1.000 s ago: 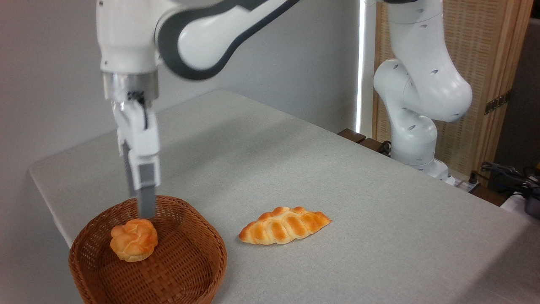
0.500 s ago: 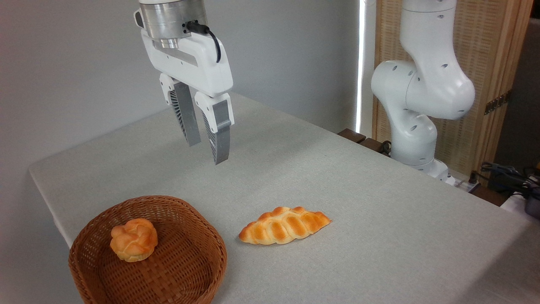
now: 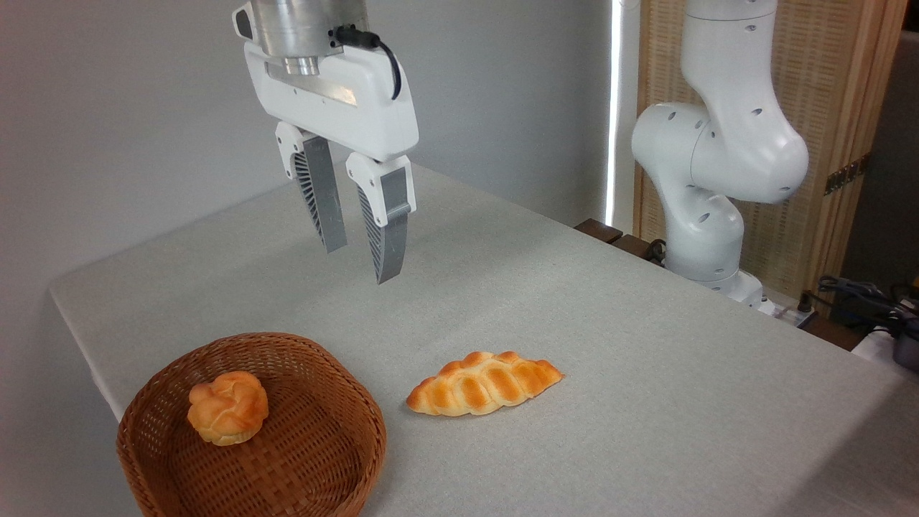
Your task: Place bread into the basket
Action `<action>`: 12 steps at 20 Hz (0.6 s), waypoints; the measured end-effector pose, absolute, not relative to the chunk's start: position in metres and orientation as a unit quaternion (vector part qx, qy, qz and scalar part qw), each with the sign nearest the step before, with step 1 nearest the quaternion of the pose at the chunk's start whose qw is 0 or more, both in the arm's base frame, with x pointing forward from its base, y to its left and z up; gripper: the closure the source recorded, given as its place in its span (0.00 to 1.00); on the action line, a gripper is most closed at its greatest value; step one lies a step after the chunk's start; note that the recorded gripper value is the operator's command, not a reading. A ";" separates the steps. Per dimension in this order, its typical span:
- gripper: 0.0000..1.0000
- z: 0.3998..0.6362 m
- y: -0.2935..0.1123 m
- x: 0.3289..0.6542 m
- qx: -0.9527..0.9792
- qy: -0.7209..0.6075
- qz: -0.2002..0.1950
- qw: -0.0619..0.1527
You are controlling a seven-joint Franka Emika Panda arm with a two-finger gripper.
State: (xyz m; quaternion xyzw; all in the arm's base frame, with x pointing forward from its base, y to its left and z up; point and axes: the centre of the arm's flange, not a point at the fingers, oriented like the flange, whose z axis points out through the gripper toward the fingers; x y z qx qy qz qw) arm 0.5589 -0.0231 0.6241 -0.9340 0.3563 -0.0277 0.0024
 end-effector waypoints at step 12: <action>0.00 0.628 -0.026 0.558 -0.933 0.358 -0.028 0.002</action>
